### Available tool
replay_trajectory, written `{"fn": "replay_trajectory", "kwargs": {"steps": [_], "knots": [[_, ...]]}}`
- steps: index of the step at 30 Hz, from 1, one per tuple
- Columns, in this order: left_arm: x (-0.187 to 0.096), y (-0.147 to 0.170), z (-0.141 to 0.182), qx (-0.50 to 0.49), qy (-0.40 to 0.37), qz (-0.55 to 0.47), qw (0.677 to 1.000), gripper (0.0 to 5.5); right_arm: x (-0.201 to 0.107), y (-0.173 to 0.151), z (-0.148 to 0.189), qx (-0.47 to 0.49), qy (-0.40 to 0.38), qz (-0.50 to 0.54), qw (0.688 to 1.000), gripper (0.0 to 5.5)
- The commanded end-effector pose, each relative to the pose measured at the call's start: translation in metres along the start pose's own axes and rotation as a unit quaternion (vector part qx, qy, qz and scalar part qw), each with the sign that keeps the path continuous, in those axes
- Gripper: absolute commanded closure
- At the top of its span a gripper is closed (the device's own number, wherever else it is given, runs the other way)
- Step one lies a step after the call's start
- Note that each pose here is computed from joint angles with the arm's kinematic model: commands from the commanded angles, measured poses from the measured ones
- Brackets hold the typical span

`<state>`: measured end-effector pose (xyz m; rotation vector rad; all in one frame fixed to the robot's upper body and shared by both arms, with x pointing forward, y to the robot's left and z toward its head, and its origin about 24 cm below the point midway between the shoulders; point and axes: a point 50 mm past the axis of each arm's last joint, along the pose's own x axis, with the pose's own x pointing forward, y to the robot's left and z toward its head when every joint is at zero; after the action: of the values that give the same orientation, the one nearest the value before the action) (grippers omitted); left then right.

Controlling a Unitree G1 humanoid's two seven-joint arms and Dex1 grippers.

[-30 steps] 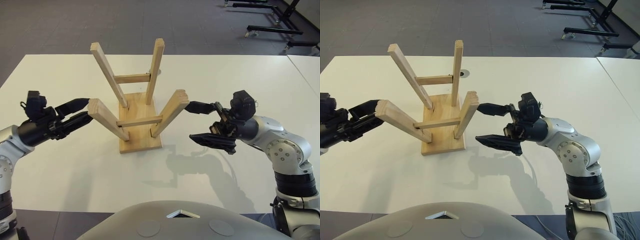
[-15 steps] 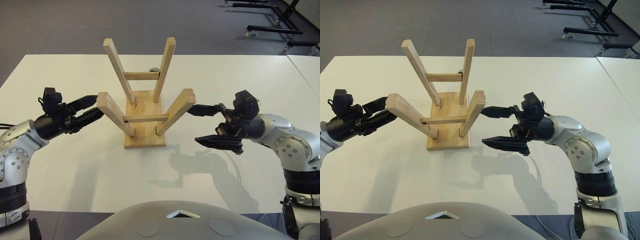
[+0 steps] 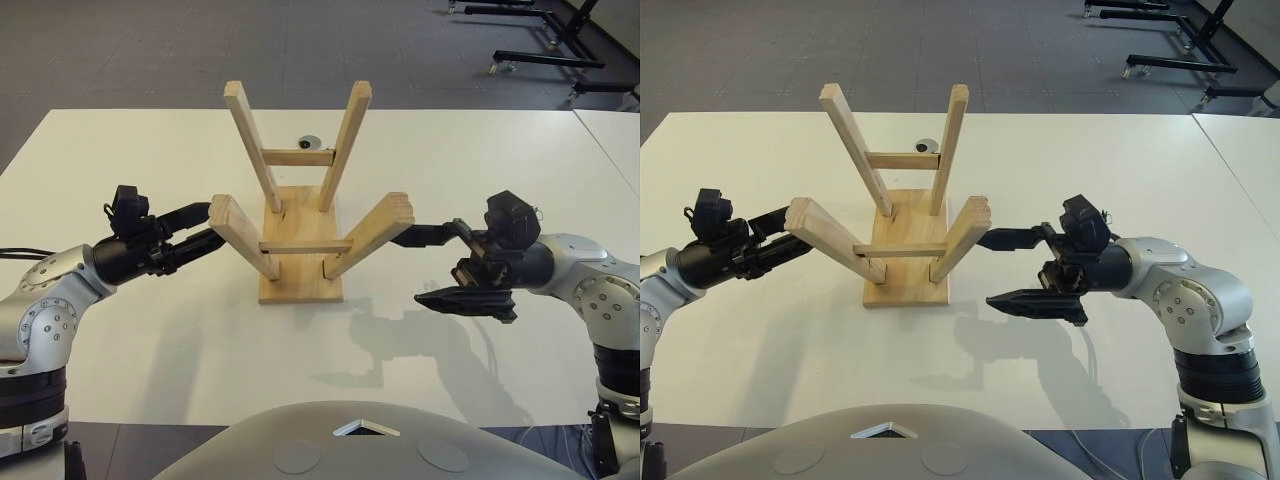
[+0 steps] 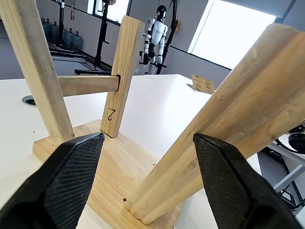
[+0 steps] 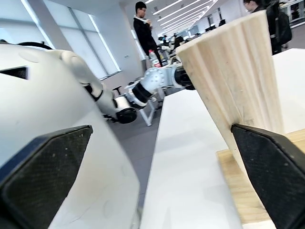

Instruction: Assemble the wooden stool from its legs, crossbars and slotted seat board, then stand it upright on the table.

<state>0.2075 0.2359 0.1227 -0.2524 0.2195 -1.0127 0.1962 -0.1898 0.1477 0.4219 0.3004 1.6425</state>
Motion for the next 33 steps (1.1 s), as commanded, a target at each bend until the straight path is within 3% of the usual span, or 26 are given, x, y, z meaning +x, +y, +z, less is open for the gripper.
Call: {"fn": "replay_trajectory", "kwargs": {"steps": [1, 7, 12, 14, 16, 22, 27, 31, 33], "knots": [[-0.01, -0.003, 0.003, 0.022, -0.003, 0.009, 1.0, 2.05, -0.005, 0.001, -0.004, 0.011, 0.019, 0.0, 1.0, 0.13], [-0.035, -0.001, 0.011, 0.041, -0.045, 0.07, 0.996, 2.05, -0.03, -0.013, 0.001, -0.017, 0.013, -0.05, 0.999, 0.13], [-0.051, -0.001, 0.06, 0.102, -0.197, 0.121, 0.968, 2.05, -0.033, -0.008, 0.043, -0.106, -0.139, -0.059, 0.983, 0.13], [-0.039, -0.012, 0.094, 0.123, -0.267, 0.083, 0.952, 2.05, -0.014, 0.005, 0.072, -0.161, -0.228, -0.013, 0.96, 0.13], [-0.021, -0.02, 0.11, 0.128, -0.282, 0.048, 0.95, 2.05, 0.006, 0.012, 0.086, -0.188, -0.272, 0.019, 0.944, 0.13], [0.024, -0.035, 0.12, 0.108, -0.25, -0.018, 0.962, 2.05, 0.052, 0.017, 0.083, -0.208, -0.278, 0.047, 0.937, 0.13], [0.02, -0.054, 0.139, 0.138, -0.262, -0.041, 0.954, 2.05, 0.061, 0.037, 0.106, -0.261, -0.279, 0.084, 0.92, 0.13], [0.015, -0.075, 0.174, 0.158, -0.328, -0.058, 0.929, 2.05, 0.064, 0.045, 0.128, -0.293, -0.268, 0.105, 0.912, 0.13], [0.019, -0.081, 0.174, 0.153, -0.321, -0.065, 0.932, 2.05, 0.065, 0.045, 0.131, -0.292, -0.263, 0.107, 0.913, 0.13]]}}
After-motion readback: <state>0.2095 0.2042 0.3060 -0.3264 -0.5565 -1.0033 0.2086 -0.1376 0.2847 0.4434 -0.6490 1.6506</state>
